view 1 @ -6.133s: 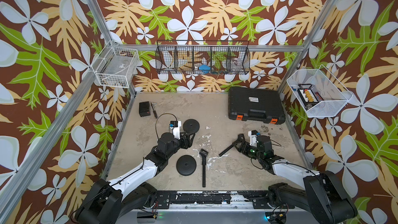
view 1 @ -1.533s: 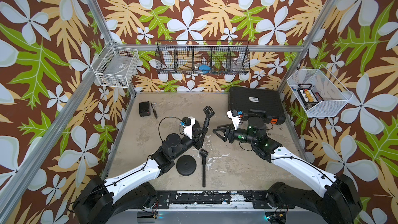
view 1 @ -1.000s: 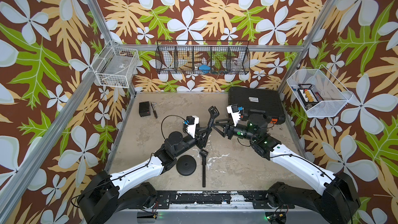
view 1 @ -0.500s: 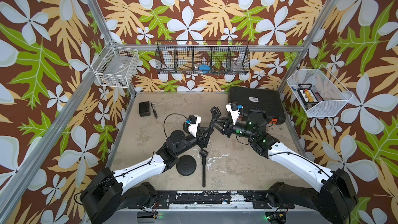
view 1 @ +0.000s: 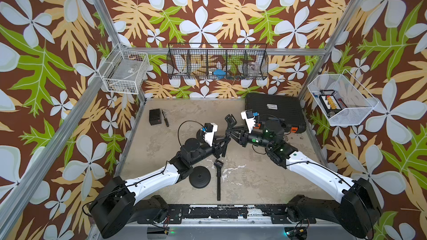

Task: Assemble a microphone stand
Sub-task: Pick up the microphone stand pole from the center of the board, then move the microphone stand base to the center of the board.

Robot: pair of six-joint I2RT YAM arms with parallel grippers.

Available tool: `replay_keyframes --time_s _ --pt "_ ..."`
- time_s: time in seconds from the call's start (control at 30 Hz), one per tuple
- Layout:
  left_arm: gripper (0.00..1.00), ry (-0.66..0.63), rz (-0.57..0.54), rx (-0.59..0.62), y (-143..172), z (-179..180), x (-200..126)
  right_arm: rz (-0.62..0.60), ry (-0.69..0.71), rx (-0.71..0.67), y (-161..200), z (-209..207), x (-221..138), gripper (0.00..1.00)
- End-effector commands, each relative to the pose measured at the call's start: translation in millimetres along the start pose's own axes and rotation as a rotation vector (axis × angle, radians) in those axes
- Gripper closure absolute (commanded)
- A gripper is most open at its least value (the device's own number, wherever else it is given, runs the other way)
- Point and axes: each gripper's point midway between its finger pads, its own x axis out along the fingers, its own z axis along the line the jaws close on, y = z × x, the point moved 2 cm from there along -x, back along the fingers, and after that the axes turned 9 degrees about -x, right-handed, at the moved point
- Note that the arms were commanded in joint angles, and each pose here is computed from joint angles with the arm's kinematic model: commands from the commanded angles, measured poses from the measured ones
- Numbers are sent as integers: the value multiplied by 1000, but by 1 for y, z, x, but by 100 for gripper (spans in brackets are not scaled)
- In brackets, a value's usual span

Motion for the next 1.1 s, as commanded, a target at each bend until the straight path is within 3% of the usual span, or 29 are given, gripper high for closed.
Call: replay_keyframes --time_s 0.0,0.13,0.27,0.57,0.77,1.07 --pt "42 -11 -61 -35 -21 4 4 -53 103 -89 -14 -15 1 92" --pt "38 -15 -64 -127 -36 20 8 -102 233 -205 -33 -36 5 94" --pt "36 -118 -54 -180 -40 54 6 -115 302 -356 -56 -51 21 95" --pt "35 -526 -22 -303 -37 181 -35 -155 181 -629 -48 -65 71 95" --pt "35 -614 101 -338 -10 239 -32 -212 66 -619 -27 -67 94 95" --pt "36 -668 290 -340 19 264 -21 -209 45 -583 -15 -68 99 94"
